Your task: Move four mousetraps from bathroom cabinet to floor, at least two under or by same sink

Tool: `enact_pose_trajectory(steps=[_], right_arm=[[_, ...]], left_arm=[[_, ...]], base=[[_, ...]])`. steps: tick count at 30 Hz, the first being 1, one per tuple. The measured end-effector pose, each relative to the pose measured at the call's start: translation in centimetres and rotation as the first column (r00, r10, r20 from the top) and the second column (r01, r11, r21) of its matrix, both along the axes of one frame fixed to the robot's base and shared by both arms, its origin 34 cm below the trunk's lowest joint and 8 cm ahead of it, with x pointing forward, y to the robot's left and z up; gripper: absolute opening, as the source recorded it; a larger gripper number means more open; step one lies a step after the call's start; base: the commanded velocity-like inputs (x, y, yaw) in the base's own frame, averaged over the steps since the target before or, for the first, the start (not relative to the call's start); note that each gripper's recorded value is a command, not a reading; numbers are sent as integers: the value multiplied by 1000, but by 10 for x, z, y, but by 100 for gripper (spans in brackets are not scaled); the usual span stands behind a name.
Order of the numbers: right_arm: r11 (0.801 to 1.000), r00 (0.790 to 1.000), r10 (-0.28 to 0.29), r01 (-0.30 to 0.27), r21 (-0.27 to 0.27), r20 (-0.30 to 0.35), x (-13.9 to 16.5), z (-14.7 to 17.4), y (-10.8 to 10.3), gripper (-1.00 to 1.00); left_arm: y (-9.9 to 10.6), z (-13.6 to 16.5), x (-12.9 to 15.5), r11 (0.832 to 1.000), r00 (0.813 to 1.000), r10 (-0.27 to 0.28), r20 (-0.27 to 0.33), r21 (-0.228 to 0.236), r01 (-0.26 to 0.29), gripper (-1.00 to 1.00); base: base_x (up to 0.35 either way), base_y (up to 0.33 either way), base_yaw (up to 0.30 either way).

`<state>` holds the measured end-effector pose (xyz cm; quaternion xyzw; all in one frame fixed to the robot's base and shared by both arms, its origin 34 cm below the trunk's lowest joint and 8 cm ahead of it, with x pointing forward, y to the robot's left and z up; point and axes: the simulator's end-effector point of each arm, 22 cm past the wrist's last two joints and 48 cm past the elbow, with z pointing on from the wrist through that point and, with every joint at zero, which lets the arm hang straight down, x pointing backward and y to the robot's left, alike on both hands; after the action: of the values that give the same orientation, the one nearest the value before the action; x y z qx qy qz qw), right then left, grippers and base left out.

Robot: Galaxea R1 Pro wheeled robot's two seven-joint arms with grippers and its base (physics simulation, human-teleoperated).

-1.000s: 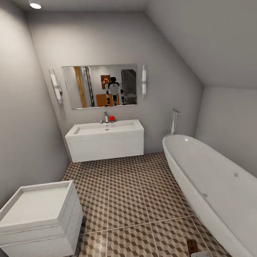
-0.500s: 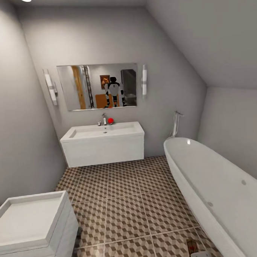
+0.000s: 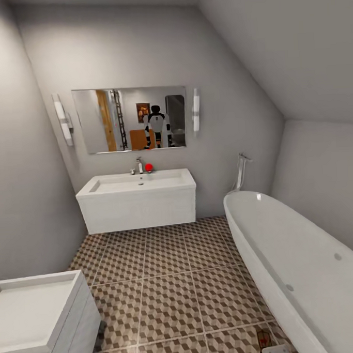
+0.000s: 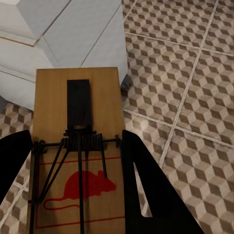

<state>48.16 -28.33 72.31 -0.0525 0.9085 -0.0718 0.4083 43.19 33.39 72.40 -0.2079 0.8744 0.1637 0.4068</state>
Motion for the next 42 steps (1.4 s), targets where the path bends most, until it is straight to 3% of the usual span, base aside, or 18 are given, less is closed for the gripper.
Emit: enact_pose_trajectory(steps=[21,42], right_arm=[[1000,1000,0,0,4,0,0,0,3,-100],[1000,1000,-8,8,-4,3,0,1,-1,-100]], left_arm=[[-2,0,0,1000,1000,-1,-2,-2,1,-100],[0,0,0,1000,1000,-2,0,0,2,-100]], base=[[213,-149,0],[325,-7,0]])
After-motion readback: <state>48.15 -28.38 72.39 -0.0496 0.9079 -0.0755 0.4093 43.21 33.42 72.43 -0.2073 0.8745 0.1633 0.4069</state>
